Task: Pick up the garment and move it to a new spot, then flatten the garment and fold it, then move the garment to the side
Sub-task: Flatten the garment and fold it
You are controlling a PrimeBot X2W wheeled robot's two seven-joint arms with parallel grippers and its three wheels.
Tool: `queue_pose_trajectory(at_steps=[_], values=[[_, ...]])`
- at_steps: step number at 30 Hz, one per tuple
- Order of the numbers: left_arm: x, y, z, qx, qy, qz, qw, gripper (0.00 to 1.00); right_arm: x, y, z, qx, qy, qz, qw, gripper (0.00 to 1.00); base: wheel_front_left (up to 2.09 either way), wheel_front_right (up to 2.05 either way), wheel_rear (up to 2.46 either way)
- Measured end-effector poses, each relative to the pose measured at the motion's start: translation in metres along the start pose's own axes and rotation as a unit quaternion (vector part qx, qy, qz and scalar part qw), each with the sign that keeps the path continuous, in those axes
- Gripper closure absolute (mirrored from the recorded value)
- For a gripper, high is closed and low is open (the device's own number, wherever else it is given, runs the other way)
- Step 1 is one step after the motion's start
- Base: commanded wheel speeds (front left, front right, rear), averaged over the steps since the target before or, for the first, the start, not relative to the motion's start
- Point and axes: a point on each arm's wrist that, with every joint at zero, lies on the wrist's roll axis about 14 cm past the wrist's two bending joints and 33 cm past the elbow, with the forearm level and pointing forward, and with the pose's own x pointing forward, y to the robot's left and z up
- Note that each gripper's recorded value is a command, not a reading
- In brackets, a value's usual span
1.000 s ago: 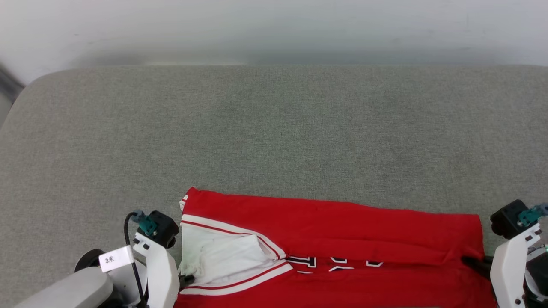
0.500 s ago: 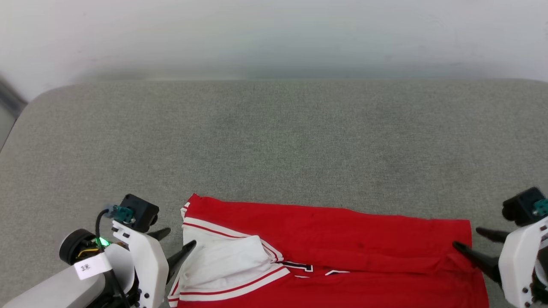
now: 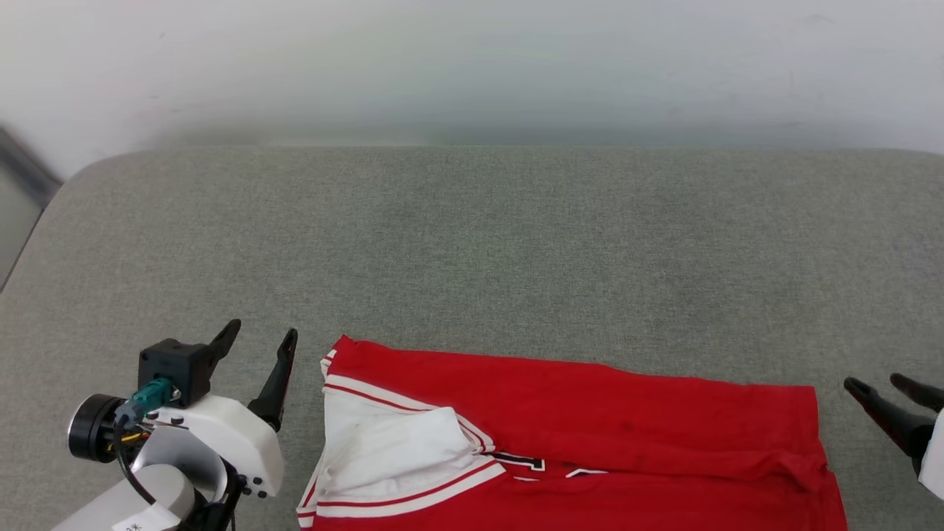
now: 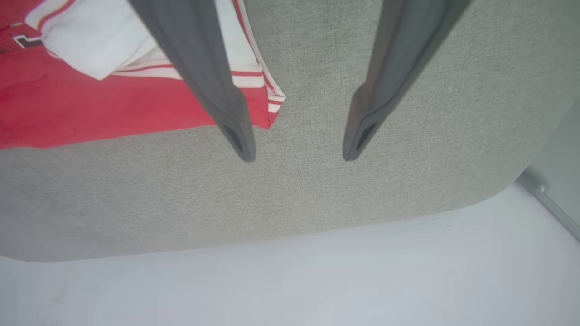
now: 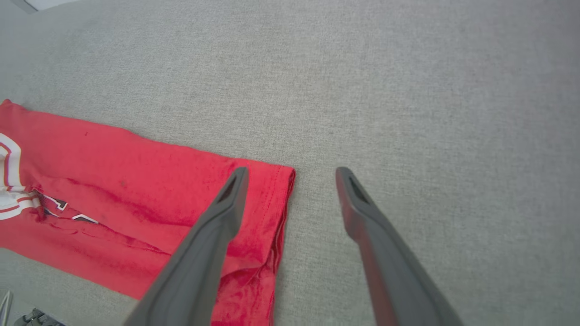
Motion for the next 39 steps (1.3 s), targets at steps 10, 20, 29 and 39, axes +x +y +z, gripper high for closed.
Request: queue_pose_trajectory(at_steps=[10, 20, 29, 39], values=[[-0.002, 0.011, 0.010, -0.001, -0.057, 0.069, 0.996, 0.00, 0.014, 0.001, -0.051, 0.077, 0.076, -0.003, 0.994, 0.00, 0.00, 0.00, 0.00], [-0.016, 0.016, 0.005, -0.010, -0.090, 0.120, 0.989, 0.00, 0.031, 0.029, -0.098, 0.129, 0.158, 0.029, 0.979, 0.00, 0.00, 0.00, 0.00], [-0.021, 0.019, 0.002, -0.009, -0.107, 0.149, 0.983, 0.00, 0.038, 0.059, -0.111, 0.139, 0.192, 0.074, 0.969, 0.00, 0.00, 0.00, 0.00], [-0.027, 0.018, 0.006, 0.002, -0.126, 0.169, 0.977, 0.00, 0.042, 0.068, -0.105, 0.129, 0.176, 0.089, 0.972, 1.00, 0.00, 0.00, 0.00]])
